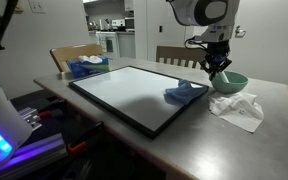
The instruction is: Move the bowl to the right then move the box forward towards the right
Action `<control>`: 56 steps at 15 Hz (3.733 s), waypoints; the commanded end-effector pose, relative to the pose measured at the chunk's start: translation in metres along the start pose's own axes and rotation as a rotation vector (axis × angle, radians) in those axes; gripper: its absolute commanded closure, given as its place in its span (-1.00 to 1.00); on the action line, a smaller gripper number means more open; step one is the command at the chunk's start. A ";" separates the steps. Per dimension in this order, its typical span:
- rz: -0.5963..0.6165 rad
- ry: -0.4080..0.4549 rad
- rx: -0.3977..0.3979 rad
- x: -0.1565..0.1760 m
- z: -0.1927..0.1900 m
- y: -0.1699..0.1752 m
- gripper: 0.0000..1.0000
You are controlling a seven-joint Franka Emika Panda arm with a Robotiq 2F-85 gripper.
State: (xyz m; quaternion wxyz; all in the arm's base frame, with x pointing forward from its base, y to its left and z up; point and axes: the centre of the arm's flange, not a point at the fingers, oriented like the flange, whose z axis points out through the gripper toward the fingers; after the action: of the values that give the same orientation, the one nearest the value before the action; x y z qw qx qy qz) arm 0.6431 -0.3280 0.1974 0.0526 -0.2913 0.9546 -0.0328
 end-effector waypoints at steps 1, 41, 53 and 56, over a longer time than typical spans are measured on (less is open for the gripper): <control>0.067 -0.002 -0.043 -0.003 0.013 -0.003 0.98; -0.506 0.323 -0.043 -0.131 -0.071 0.136 -1.00; -1.169 0.366 0.009 -0.211 -0.072 0.221 -1.00; -1.322 0.303 0.023 -0.228 -0.072 0.240 -1.00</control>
State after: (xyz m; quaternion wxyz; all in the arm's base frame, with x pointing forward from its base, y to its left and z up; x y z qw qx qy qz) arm 0.6876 -0.0158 0.2670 -0.1290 -0.7605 0.6275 -0.1060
